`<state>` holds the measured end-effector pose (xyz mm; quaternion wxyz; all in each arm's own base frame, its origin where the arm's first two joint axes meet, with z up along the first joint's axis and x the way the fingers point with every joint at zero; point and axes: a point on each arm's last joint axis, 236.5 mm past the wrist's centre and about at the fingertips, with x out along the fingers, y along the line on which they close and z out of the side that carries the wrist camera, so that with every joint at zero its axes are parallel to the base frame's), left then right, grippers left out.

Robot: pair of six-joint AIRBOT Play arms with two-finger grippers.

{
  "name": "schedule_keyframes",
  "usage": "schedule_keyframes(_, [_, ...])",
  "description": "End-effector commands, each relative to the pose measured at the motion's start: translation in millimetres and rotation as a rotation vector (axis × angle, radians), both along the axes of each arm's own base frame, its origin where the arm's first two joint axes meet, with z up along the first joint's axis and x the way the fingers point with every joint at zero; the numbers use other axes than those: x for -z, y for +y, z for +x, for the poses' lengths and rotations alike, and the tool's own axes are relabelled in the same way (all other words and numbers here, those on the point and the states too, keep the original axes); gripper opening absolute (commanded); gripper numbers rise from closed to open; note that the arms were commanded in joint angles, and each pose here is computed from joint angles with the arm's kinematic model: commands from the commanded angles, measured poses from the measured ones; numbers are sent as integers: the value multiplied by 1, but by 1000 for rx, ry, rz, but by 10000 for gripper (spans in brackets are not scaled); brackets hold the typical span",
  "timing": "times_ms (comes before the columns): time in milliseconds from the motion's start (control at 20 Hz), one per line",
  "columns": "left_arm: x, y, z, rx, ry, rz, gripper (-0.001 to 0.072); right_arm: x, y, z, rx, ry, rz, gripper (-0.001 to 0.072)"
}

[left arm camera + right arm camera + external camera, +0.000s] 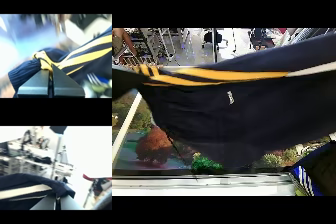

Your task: Fold the clothes and pants, and hang the long-sleeved shirts on hangers.

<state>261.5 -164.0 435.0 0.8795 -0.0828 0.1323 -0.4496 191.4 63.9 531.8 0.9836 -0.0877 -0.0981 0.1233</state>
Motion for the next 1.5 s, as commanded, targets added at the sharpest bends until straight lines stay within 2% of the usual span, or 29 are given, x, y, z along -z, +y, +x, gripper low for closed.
schedule_keyframes(0, [-32, 8, -4, -105, -94, -59, 4, 32, -16, 89, 46, 174, -30, 12])
schedule_keyframes(100, [16, 10, 38, -104, 108, -94, 4, 109, -13, 178, -3, 428, -14, 12])
schedule_keyframes(250, [154, -9, 109, -98, 452, -60, 4, 240, 3, 290, -118, 741, 59, 12])
schedule_keyframes(400, [296, 0, 202, -301, 614, -19, 4, 366, 12, 366, -162, 943, 182, 12])
schedule_keyframes(550, [405, 32, 286, -514, 771, -159, 3, 439, 20, 395, -181, 1045, 281, 12])
schedule_keyframes(700, [443, 42, 312, -468, 925, -285, 3, 451, 38, 385, -232, 1090, 225, 12])
schedule_keyframes(900, [417, 74, 320, -421, 910, -309, 3, 448, 47, 325, -330, 1267, 123, 12])
schedule_keyframes(1050, [412, 76, 286, -280, 1006, -284, 3, 451, 49, 251, -416, 1494, 53, 12])
schedule_keyframes(1250, [432, 61, 206, -43, 1195, -62, 4, 473, 40, 168, -374, 1762, 50, 12])
schedule_keyframes(1450, [471, 68, 154, 13, 1303, 266, 4, 508, 49, 98, -404, 1984, 72, 12])
